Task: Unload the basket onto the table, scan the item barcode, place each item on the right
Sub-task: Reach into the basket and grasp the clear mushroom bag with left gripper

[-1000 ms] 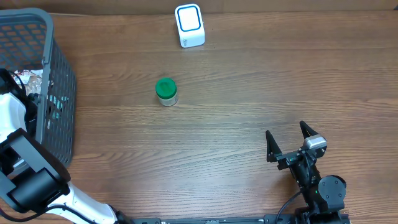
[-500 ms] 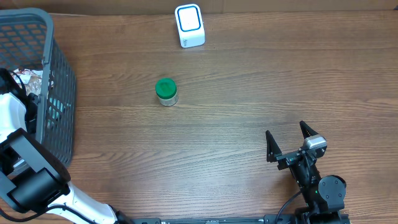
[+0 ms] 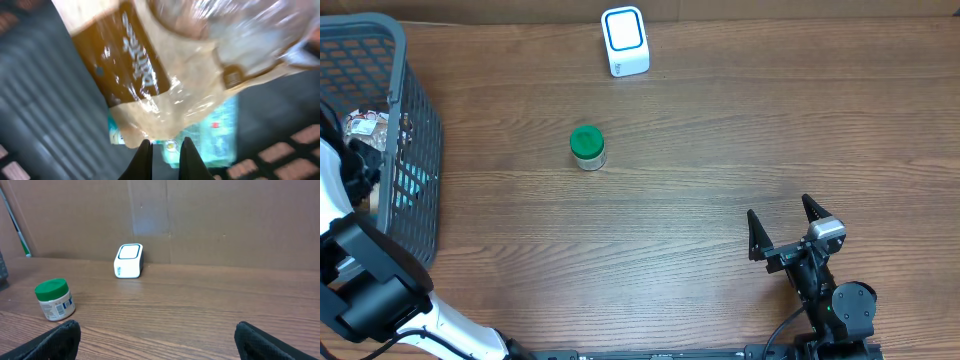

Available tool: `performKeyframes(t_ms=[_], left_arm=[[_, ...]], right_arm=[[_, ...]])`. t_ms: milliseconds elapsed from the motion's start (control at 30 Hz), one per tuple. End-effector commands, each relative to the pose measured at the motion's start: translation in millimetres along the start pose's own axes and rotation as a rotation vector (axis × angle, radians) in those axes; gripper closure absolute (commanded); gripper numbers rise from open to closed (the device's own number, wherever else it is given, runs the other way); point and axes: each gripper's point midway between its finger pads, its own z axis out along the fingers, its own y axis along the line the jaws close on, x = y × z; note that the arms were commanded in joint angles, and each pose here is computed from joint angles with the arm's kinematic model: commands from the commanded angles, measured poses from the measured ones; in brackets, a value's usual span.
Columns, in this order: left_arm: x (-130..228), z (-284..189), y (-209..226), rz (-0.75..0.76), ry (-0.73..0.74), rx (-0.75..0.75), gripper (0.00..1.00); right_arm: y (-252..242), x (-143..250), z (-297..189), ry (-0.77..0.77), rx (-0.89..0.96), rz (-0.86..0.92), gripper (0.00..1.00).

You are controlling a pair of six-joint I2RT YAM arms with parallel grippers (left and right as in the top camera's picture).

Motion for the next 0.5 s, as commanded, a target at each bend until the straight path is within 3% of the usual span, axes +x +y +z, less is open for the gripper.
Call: performKeyframes(t_ms=[0, 33, 100, 167, 267, 467], left_arm=[[-14, -14, -3, -0.021, -0.036, 0.006, 0.96], [-16, -14, -4, -0.014, -0.042, 0.009, 0.83], [-20, -12, -6, 0.023, -0.061, 0.017, 0.47], [-24, -7, -9, 0.075, -0.084, 0.024, 0.30], [-31, 4, -13, 0.164, -0.120, 0.033, 0.22], [-37, 31, -20, 0.395, -0.194, 0.036, 0.19]], right_arm=[[-1, 2, 0, -0.003, 0.005, -0.003, 0.00], [-1, 2, 0, -0.003, 0.005, -0.002, 0.00], [-1, 2, 0, -0.003, 0.005, -0.003, 0.00], [-1, 2, 0, -0.003, 0.005, -0.003, 0.00], [-1, 2, 0, -0.003, 0.005, -0.003, 0.00], [-1, 2, 0, -0.003, 0.005, -0.003, 0.00]])
